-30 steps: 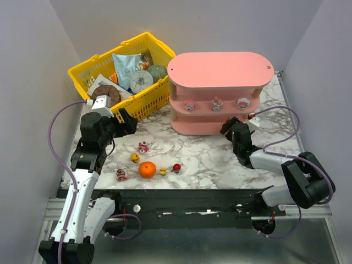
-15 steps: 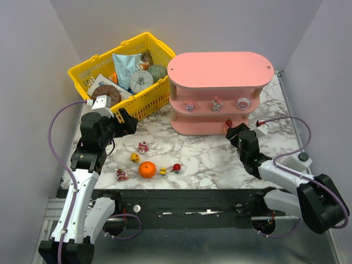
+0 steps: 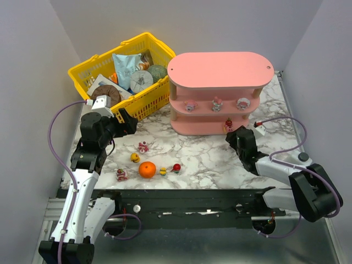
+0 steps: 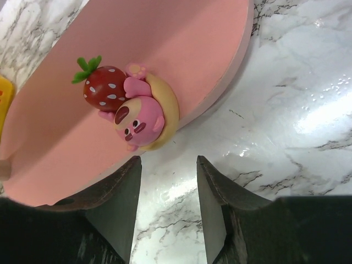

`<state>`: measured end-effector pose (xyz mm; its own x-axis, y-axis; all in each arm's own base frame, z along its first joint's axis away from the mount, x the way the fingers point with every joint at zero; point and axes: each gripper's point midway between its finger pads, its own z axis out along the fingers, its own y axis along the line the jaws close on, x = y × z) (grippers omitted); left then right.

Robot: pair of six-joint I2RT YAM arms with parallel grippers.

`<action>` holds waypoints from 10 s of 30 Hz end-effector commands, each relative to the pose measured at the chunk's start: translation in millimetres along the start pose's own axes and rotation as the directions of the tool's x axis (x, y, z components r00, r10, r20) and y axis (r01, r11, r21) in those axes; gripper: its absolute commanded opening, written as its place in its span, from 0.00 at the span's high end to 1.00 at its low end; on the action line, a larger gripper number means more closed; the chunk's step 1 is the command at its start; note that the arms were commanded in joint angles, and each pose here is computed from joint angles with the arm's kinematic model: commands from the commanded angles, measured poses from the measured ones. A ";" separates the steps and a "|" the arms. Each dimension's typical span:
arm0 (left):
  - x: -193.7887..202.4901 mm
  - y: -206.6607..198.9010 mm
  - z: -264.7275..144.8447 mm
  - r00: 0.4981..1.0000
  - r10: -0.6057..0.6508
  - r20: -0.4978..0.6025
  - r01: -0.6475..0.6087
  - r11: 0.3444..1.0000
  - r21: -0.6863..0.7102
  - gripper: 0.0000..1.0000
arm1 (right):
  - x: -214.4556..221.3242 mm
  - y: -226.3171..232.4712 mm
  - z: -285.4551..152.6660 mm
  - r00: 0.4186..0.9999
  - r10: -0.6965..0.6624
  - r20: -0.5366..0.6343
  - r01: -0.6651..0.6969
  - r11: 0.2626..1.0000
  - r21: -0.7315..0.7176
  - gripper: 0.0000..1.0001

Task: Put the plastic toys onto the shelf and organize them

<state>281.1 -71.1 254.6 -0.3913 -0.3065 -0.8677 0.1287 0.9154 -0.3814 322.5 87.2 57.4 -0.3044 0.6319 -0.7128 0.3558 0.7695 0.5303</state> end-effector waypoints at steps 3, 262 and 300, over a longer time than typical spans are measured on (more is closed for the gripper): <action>-2.3 -1.5 -0.9 1.000 0.001 0.012 -0.001 1.000 0.012 0.01 | -16.9 22.6 5.4 0.999 0.039 0.029 -0.037 0.998 -0.055 0.46; 185.3 -134.7 190.6 0.995 0.029 -0.098 -0.047 0.982 -0.186 0.36 | -33.1 68.3 -180.0 0.981 -0.176 0.086 0.196 0.910 -0.366 0.11; 97.0 -56.3 26.3 0.993 -0.080 0.089 0.100 0.963 -0.252 0.01 | -4.8 111.0 -184.8 0.938 -0.345 0.036 0.321 0.824 -0.466 0.09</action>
<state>278.4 -221.3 171.1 -0.4005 -0.3887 -0.8298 -0.0110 0.9075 -0.4198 196.6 156.7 187.6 -0.3635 0.3774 -0.8517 -0.1091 0.8908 0.4412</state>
